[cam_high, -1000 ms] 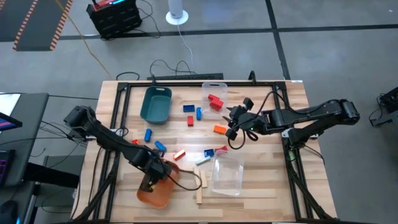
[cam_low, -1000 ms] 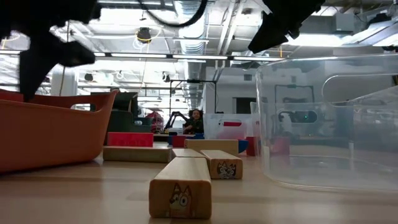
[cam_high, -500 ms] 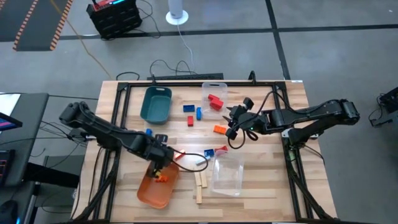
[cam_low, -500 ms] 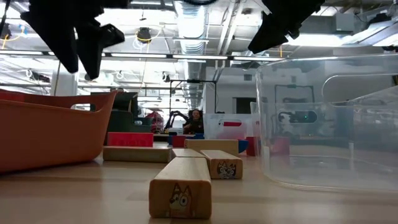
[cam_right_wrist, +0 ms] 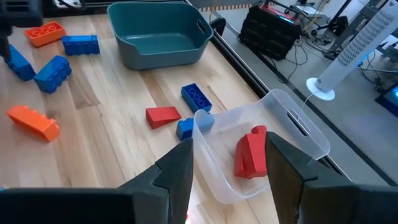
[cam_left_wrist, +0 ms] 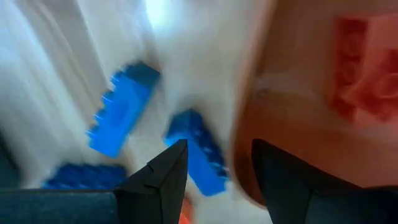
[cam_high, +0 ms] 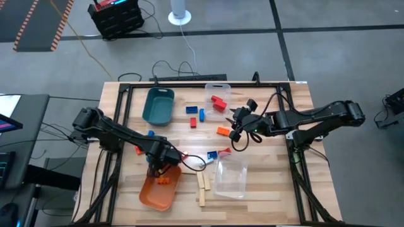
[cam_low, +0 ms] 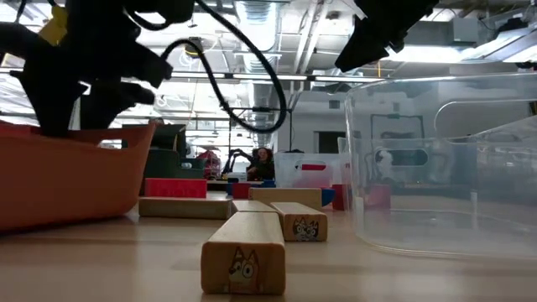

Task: Sort blocks
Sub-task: Adjust the orange bin

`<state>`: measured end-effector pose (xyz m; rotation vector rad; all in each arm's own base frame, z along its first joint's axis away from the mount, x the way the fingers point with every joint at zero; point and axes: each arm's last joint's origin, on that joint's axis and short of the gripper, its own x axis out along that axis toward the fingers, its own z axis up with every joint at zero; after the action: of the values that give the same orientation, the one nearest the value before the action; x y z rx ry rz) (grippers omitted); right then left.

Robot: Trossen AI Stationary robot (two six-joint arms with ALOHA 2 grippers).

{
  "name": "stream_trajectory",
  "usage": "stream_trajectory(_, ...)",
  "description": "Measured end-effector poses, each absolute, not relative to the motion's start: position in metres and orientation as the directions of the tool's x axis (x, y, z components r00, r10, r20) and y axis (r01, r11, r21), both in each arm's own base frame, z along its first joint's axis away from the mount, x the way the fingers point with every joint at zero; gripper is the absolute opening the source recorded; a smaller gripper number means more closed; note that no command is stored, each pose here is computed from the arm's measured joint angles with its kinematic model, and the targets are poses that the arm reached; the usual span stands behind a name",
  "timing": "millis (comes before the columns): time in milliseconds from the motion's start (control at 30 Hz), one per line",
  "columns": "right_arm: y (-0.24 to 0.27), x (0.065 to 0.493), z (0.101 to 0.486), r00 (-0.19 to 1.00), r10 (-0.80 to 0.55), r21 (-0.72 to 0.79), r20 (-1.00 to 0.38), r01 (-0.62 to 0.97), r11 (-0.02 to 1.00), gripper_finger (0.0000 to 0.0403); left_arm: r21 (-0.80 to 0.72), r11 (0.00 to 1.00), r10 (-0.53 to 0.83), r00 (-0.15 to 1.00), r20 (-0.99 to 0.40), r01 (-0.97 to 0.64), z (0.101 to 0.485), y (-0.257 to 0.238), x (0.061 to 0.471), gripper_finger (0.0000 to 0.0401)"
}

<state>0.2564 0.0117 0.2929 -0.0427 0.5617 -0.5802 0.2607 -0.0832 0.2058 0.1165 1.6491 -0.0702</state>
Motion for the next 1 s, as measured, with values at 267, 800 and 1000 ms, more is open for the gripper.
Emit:
stream_trajectory(267,0.016,0.256,0.293,0.701,-0.519,-0.191,-0.489,0.494,0.848,0.0175,-0.029,0.988,-0.054,-0.161,-0.986,-0.154,0.209,-0.084,0.253,0.0173)
stream_trajectory(800,0.016,0.257,0.295,0.71,-0.517,-0.194,-0.477,0.489,0.85,0.0175,-0.075,0.882,-0.141,-0.108,-0.984,-0.465,0.208,-0.095,0.258,0.0173)
stream_trajectory(1000,0.023,0.257,0.294,0.723,-0.498,-0.21,-0.478,0.457,0.865,0.0175,-0.1,0.806,-0.17,-0.067,-0.983,-0.583,0.208,-0.095,0.263,0.0168)
